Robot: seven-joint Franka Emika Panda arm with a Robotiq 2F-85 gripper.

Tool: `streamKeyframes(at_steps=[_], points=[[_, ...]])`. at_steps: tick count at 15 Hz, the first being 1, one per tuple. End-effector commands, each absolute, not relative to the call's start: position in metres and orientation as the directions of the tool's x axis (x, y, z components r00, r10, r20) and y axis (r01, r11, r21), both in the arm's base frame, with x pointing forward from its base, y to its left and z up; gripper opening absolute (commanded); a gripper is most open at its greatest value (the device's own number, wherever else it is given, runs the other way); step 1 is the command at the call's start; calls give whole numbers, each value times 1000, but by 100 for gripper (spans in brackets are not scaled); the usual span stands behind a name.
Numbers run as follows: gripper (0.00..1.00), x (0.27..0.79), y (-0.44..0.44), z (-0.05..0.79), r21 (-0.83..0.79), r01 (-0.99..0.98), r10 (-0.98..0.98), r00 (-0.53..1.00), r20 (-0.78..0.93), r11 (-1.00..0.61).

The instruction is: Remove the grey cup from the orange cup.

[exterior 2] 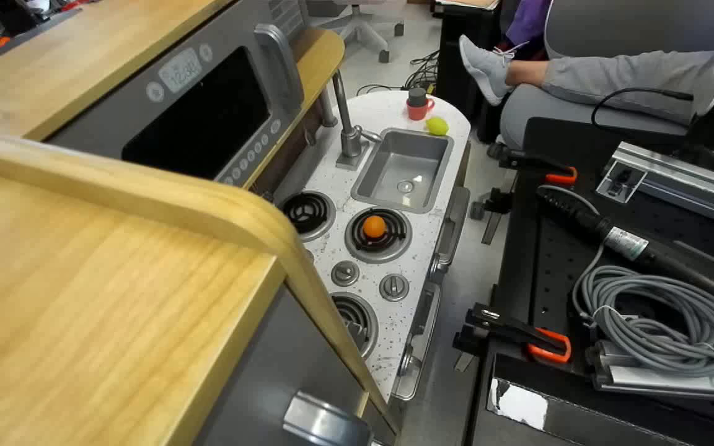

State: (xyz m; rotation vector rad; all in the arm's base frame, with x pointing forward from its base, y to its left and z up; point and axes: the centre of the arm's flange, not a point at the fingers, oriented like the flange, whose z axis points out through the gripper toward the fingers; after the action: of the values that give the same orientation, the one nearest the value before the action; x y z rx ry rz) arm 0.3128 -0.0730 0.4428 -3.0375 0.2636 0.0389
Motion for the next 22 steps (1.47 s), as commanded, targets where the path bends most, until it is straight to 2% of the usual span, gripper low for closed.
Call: streamKeyframes(at_steps=[1, 15, 22], points=[[100, 313, -73, 443, -90, -173, -171, 985, -33, -981], [100, 313, -73, 443, -90, -173, -171, 985, -33, -981], [100, 321, -75, 443, -48, -177, -180, 980, 89, -983]])
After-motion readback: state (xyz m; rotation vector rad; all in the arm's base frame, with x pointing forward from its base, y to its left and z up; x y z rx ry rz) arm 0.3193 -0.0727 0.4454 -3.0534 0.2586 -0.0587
